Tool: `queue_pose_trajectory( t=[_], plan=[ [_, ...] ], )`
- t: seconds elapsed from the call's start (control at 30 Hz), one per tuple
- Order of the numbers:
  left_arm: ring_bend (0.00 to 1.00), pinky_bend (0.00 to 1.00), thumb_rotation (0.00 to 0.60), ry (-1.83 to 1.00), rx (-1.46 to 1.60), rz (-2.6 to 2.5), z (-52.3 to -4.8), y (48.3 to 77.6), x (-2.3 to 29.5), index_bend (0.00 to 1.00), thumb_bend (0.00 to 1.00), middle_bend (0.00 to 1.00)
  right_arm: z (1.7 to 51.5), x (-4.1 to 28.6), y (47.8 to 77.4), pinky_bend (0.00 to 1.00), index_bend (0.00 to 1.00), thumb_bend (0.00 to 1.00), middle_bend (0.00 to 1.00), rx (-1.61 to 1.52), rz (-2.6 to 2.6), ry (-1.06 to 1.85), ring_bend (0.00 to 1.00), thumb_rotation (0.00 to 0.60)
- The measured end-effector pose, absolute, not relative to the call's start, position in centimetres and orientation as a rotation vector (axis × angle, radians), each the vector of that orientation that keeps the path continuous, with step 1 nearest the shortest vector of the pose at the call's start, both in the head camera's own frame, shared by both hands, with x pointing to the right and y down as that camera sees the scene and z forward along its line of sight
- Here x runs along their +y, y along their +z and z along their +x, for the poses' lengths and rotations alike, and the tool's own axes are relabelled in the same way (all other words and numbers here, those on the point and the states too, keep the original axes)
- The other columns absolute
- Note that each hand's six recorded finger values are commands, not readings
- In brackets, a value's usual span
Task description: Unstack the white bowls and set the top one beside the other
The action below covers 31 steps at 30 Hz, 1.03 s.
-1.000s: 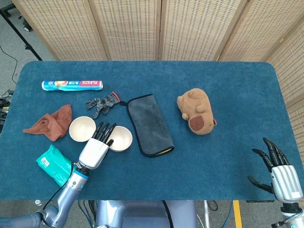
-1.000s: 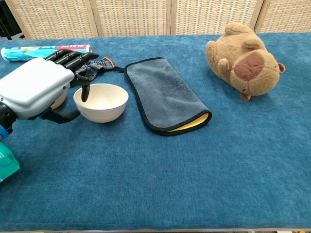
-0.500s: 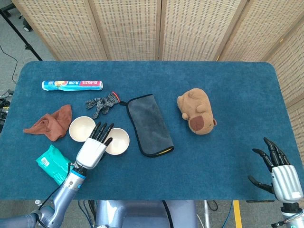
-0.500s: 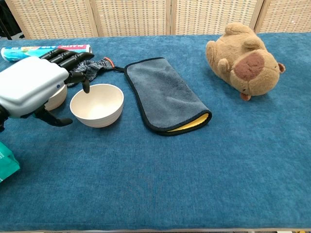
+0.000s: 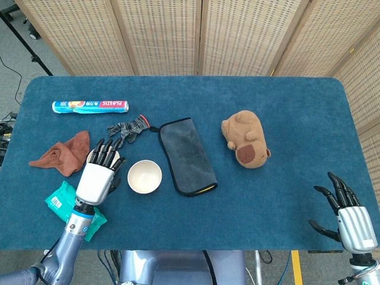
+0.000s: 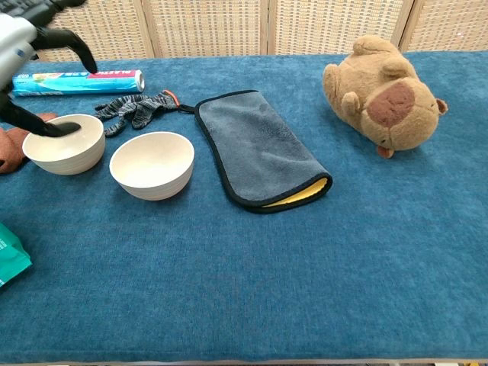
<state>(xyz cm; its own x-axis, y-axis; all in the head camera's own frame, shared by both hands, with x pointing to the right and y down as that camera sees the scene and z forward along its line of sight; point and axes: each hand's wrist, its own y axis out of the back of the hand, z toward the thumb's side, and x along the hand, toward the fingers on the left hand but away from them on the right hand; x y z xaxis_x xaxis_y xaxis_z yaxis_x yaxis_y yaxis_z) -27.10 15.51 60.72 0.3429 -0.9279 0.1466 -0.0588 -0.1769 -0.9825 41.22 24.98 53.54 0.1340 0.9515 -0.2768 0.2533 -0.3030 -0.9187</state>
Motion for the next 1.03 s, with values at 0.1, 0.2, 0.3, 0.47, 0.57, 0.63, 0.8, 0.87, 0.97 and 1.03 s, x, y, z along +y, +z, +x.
queue_pose_trajectory(
  t=[0.1, 0.2, 0.3, 0.47, 0.57, 0.63, 0.8, 0.87, 0.97, 1.03],
  plan=[
    [0.0, 0.05, 0.6, -1.018, 1.017, -1.537, -28.4, 59.7, 15.4, 0.39, 0.16, 0.0, 41.1, 25.0, 53.6, 0.15, 0.22, 0.16, 0.0, -1.174, -1.683, 1.21, 0.0, 0.6],
    [0.0, 0.05, 0.6, -1.031, 1.108, -1.558, -29.7, 59.2, 15.8, 0.39, 0.16, 0.0, 41.0, 25.0, 53.7, 0.15, 0.22, 0.16, 0.0, -1.171, -1.684, 1.208, 0.0, 0.6],
    [0.0, 0.05, 0.6, -1.05, 1.202, -1.596, -31.2, 58.9, 16.4, 0.39, 0.16, 0.0, 41.0, 25.0, 53.9, 0.15, 0.22, 0.16, 0.0, -1.164, -1.685, 1.214, 0.0, 0.6],
    [0.0, 0.05, 0.6, -1.088, 1.353, -1.634, -33.9, 58.3, 19.0, 0.39, 0.16, 0.0, 40.9, 25.0, 54.1, 0.15, 0.22, 0.16, 0.0, -1.16, -1.677, 1.228, 0.0, 0.6],
    [0.0, 0.05, 0.6, -1.102, 1.425, -1.646, -35.2, 57.9, 20.5, 0.39, 0.16, 0.0, 40.9, 25.0, 53.9, 0.15, 0.22, 0.16, 0.0, -1.166, -1.672, 1.223, 0.0, 0.6],
    [0.0, 0.05, 0.6, -1.102, 1.467, -1.667, -35.8, 57.7, 21.2, 0.39, 0.16, 0.0, 40.8, 25.0, 53.9, 0.15, 0.22, 0.16, 0.0, -1.167, -1.671, 1.217, 0.0, 0.6],
    [0.0, 0.05, 0.6, -1.11, 1.532, -1.695, -37.6, 57.2, 22.8, 0.39, 0.16, 0.0, 40.4, 25.1, 54.0, 0.15, 0.22, 0.16, 0.0, -1.156, -1.679, 1.211, 0.0, 0.6],
    [0.0, 0.05, 0.6, -1.103, 1.551, -1.683, -38.1, 56.8, 22.8, 0.39, 0.16, 0.0, 40.2, 25.1, 54.0, 0.15, 0.22, 0.16, 0.0, -1.153, -1.68, 1.207, 0.0, 0.6],
    [0.0, 0.05, 0.6, -1.09, 1.559, -1.683, -38.2, 56.7, 22.7, 0.39, 0.16, 0.0, 40.2, 25.1, 54.2, 0.15, 0.22, 0.16, 0.0, -1.148, -1.68, 1.208, 0.0, 0.6],
    [0.0, 0.05, 0.6, -1.091, 1.549, -1.691, -38.0, 56.8, 22.8, 0.39, 0.16, 0.0, 40.1, 25.2, 54.2, 0.15, 0.22, 0.16, 0.0, -1.142, -1.681, 1.21, 0.0, 0.6]
  ],
)
